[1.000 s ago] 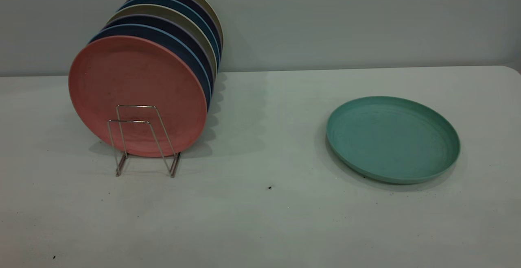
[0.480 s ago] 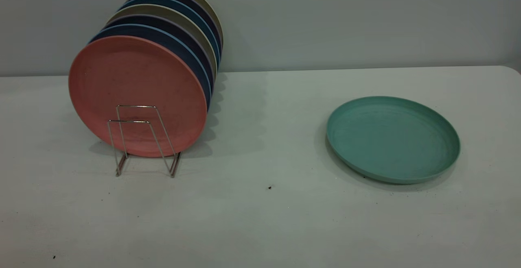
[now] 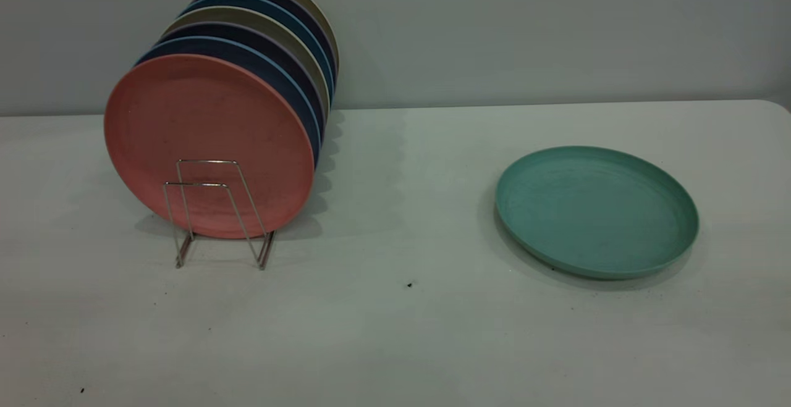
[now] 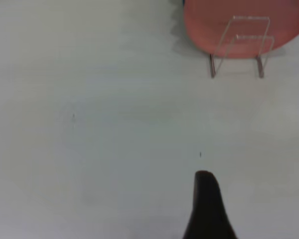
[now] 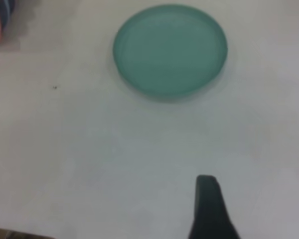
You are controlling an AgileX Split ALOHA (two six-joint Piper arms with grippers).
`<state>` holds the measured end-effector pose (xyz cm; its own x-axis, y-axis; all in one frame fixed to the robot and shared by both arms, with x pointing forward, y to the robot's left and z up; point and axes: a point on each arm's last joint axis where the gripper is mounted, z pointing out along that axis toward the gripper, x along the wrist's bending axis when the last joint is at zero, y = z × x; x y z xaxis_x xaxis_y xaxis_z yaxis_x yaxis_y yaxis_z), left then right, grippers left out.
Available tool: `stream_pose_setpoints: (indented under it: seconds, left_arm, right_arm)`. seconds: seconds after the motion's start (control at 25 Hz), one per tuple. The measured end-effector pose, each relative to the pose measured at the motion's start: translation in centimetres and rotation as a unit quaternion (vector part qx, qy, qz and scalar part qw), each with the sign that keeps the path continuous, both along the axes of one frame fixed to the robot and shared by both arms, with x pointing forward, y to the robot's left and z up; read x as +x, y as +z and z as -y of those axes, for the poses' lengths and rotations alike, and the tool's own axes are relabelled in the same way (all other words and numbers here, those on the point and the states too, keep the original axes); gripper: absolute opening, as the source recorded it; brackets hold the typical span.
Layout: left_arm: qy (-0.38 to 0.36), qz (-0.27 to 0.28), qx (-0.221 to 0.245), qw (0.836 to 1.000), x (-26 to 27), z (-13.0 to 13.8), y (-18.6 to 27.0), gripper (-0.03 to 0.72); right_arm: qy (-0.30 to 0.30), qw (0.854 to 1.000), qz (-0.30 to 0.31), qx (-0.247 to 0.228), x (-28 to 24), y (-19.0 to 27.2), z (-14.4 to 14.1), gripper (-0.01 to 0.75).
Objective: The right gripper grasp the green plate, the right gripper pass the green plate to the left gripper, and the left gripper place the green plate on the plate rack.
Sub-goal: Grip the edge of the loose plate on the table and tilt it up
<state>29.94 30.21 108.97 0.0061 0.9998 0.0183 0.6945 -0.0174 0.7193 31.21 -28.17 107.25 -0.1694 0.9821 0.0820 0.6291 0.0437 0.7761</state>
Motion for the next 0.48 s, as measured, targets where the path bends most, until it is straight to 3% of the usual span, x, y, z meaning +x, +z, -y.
stream_pose_setpoints:
  seconds: [0.2, 0.48]
  left_arm:
    - [-0.011, -0.045, 0.009, 0.999, 7.0, -0.1, 1.0, 0.554]
    - [-0.02, -0.079, 0.014, 0.997, 15.0, -0.2, -0.4, 0.555]
  right_arm:
    - [0.024, 0.998, -0.061, -0.013, 5.6, 0.1, -0.5, 0.528]
    - [0.054, 0.992, -0.113, 0.01, 12.3, -3.1, -1.6, 0.529]
